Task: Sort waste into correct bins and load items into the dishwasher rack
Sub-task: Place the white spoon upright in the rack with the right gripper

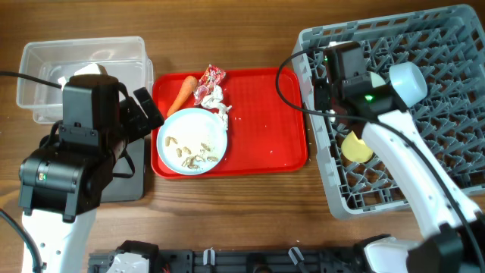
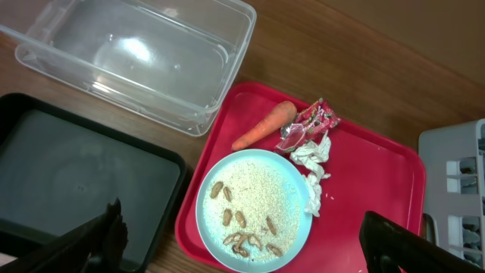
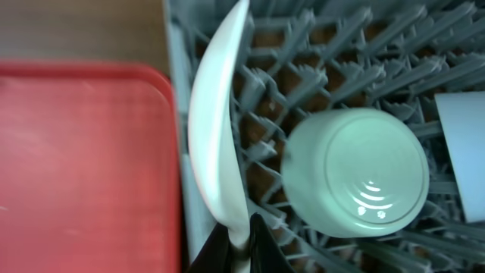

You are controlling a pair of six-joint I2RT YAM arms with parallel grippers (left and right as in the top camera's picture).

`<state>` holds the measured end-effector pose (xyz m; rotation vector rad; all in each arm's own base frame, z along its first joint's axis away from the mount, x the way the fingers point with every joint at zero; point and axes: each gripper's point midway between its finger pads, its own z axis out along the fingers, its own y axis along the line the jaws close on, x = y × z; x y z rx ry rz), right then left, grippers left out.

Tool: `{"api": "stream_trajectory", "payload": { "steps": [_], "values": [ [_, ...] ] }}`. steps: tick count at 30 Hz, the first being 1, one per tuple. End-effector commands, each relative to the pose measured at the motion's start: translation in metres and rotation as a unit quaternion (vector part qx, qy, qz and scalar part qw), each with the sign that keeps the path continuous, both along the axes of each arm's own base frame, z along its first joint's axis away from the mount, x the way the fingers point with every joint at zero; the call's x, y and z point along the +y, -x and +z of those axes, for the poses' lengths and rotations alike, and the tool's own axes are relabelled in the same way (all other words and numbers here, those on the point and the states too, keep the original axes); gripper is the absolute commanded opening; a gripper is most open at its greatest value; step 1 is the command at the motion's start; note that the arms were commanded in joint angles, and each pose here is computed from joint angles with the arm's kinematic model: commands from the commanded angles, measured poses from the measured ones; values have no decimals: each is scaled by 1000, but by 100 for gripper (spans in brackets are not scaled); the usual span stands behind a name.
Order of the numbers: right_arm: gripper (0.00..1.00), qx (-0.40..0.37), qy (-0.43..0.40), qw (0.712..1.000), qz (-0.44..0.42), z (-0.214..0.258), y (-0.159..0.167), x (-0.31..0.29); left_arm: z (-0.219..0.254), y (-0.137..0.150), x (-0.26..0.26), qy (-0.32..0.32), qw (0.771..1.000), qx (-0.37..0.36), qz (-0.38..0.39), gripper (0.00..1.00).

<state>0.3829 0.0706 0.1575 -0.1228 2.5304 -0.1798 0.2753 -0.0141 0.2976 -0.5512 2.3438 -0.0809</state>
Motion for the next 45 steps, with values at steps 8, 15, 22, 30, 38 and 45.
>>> {"api": "stream_trajectory", "payload": {
  "steps": [8, 15, 22, 30, 38, 45],
  "values": [
    [34, 71, -60, 993, 78, -16, 21, 36, 3, -1, 4, -2, 1000, -6, 11, 100],
    [100, -26, -282, 943, 175, 110, 80, 92, 3, -1, 4, -2, 1000, -6, 11, 100],
    [100, -127, -347, 921, 125, 186, 135, 67, 3, -1, 4, -2, 1000, -6, 11, 100],
    [100, -226, -162, 952, 125, 195, 156, 8, 3, -1, 4, -2, 1000, -6, 11, 100],
    [100, -315, -134, 939, 43, 160, 156, -31, 3, -1, 4, -2, 1000, -6, 11, 100],
    [100, -384, -146, 911, 26, 107, 163, -41, 3, -1, 4, -2, 1000, -6, 11, 100]
  ]
}}
